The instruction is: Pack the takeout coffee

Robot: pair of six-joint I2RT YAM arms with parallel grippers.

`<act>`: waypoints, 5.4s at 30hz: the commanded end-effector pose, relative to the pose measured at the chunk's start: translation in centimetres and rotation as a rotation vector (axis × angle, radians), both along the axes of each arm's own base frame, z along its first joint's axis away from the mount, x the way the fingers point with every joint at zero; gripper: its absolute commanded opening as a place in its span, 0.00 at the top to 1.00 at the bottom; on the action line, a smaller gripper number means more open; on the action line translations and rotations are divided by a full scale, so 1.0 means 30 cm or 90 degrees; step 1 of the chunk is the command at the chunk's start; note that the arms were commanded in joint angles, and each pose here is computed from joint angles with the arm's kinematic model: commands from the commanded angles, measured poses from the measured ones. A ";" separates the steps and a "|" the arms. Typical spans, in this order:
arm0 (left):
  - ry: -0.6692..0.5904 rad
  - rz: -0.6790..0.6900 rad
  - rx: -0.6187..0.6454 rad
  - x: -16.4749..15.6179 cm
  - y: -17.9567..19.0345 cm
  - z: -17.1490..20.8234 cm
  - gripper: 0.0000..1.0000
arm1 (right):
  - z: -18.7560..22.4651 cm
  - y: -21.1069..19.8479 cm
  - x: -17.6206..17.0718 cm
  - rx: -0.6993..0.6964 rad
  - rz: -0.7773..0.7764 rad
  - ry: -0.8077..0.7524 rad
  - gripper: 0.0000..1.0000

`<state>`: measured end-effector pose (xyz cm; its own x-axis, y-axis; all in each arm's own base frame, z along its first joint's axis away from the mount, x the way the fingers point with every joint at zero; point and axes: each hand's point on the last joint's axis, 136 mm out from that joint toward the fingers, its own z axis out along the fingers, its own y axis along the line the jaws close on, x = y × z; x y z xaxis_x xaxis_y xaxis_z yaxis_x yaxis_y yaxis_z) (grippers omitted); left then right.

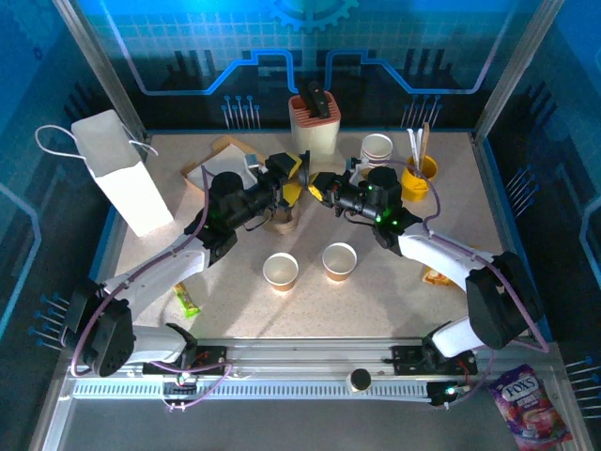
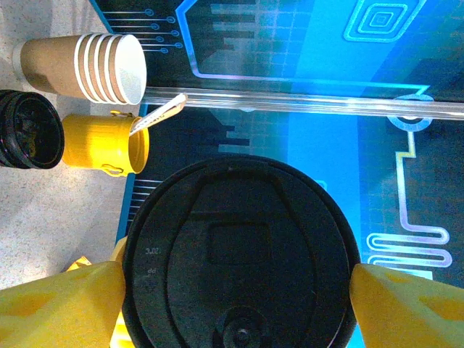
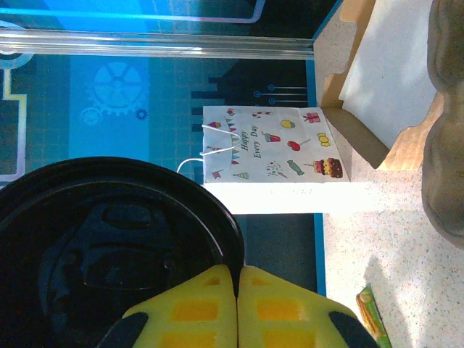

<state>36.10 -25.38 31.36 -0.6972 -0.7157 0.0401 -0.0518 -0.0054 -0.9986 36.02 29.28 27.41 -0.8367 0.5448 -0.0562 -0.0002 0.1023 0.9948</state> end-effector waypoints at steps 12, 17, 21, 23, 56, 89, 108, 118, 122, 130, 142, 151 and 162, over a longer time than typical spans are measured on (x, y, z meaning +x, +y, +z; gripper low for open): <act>-0.032 -0.018 -0.027 -0.009 -0.020 0.063 0.19 | 0.063 0.017 -0.024 0.003 0.007 -0.032 0.93; -0.029 -0.028 -0.031 -0.002 -0.034 0.055 0.21 | 0.063 0.022 -0.023 0.002 0.009 -0.032 0.93; -0.026 -0.024 -0.022 0.000 -0.030 0.043 0.19 | 0.062 0.023 -0.023 -0.002 0.006 -0.032 0.93; -0.025 -0.020 -0.018 0.001 -0.027 0.039 0.19 | 0.062 0.022 -0.021 -0.006 0.006 -0.033 0.93; -0.019 0.027 -0.002 0.039 0.061 0.000 0.30 | 0.038 -0.008 -0.009 -0.023 -0.018 -0.022 0.74; -0.193 -0.210 0.803 -0.460 0.243 -0.416 0.38 | -0.119 -0.312 -0.221 -0.547 0.094 -0.121 0.39; -0.295 -0.283 0.900 -0.466 0.132 -0.536 0.38 | -0.196 -0.338 -0.254 -0.614 0.092 -0.137 0.38; -0.299 -0.305 0.921 -0.463 0.123 -0.570 0.36 | -0.216 -0.292 -0.242 -0.604 0.115 -0.139 0.24; -0.294 -0.311 0.927 -0.465 0.126 -0.586 0.34 | -0.213 -0.281 -0.238 -0.606 0.118 -0.140 0.18; -0.283 -0.320 0.939 -0.459 0.126 -0.618 0.33 | -0.215 -0.278 -0.233 -0.608 0.117 -0.137 0.16; -0.275 -0.333 0.947 -0.458 0.119 -0.651 0.30 | -0.228 -0.273 -0.236 -0.604 0.122 -0.129 0.16; -0.269 -0.333 0.956 -0.454 0.125 -0.661 0.27 | -0.234 -0.271 -0.238 -0.605 0.123 -0.126 0.16; -0.282 -0.321 0.933 -0.459 0.118 -0.634 0.14 | -0.246 -0.262 -0.239 -0.611 0.134 -0.126 0.16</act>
